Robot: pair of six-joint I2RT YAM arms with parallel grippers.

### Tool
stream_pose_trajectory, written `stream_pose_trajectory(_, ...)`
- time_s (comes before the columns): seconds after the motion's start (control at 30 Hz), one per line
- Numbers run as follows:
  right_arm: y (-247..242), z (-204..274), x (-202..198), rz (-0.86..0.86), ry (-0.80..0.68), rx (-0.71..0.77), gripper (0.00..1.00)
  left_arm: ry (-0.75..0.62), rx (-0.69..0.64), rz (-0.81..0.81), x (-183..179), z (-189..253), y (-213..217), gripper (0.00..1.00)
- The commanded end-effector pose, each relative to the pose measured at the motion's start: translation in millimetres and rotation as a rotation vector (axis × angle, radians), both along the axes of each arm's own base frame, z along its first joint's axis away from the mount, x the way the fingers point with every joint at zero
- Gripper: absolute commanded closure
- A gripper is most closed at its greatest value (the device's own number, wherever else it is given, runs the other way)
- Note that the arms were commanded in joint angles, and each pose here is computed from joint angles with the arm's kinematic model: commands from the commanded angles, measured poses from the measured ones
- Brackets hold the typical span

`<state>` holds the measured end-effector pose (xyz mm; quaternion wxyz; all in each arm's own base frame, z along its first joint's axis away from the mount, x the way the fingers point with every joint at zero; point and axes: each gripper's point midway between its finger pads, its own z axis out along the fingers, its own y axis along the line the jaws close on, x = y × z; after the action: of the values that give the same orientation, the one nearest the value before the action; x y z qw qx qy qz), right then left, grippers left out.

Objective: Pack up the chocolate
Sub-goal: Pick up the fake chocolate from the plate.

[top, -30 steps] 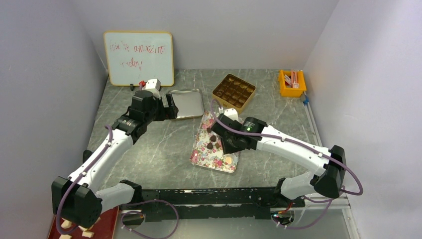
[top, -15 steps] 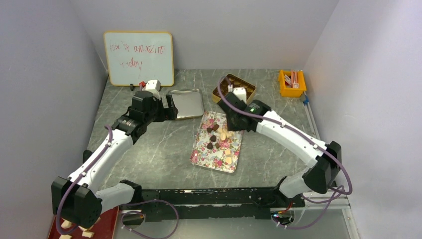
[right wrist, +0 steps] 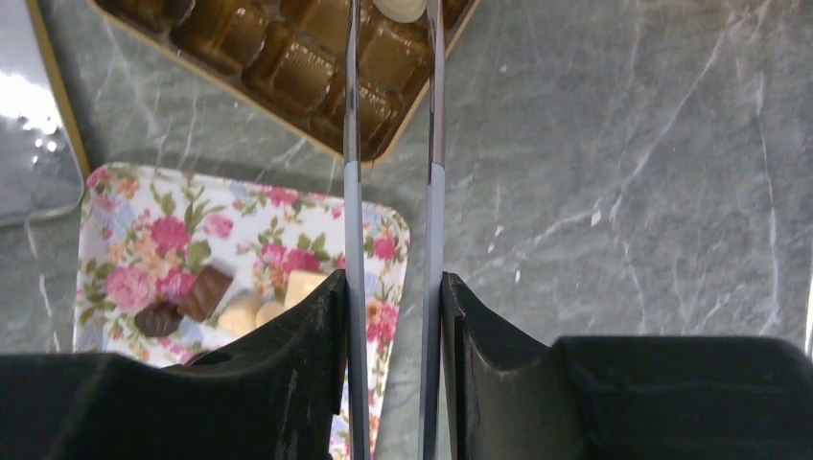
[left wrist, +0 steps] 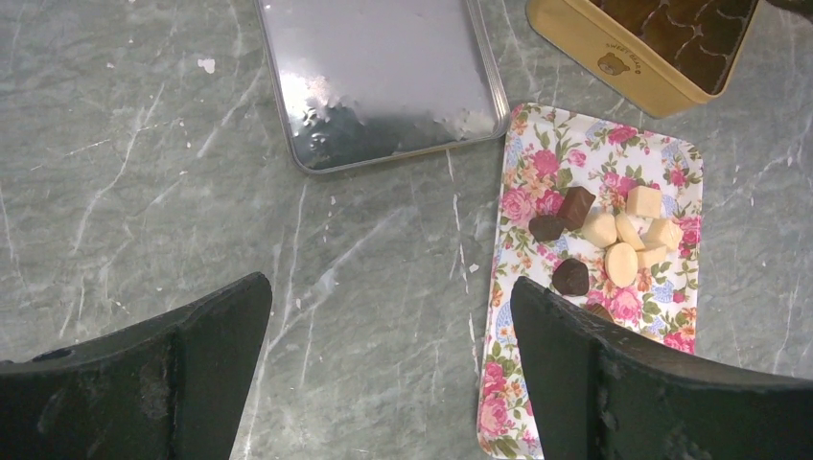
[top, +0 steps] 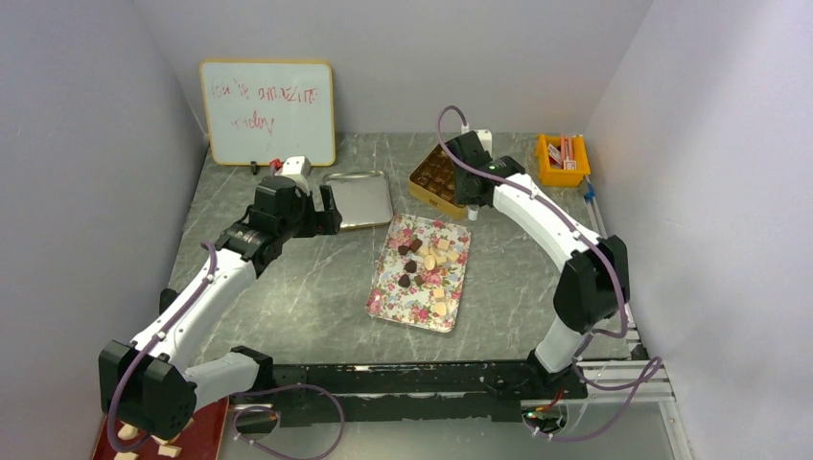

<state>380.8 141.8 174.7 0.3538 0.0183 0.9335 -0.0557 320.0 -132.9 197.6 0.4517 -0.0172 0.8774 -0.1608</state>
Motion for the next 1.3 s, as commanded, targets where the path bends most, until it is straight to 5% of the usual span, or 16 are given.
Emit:
stream_pose_trajectory(0.0,-1.9,27.7,44.1,-0.007,-0.125,0.030,1.00,-0.044,-0.010,-0.009,-0.8,15.4,0.6,0.00)
stream_pose_trajectory(1.27,-46.1,-6.7,103.7,-0.064,-0.098,0.024,0.99,-0.027,-0.002,0.011,3.1,8.1,2.1,0.00)
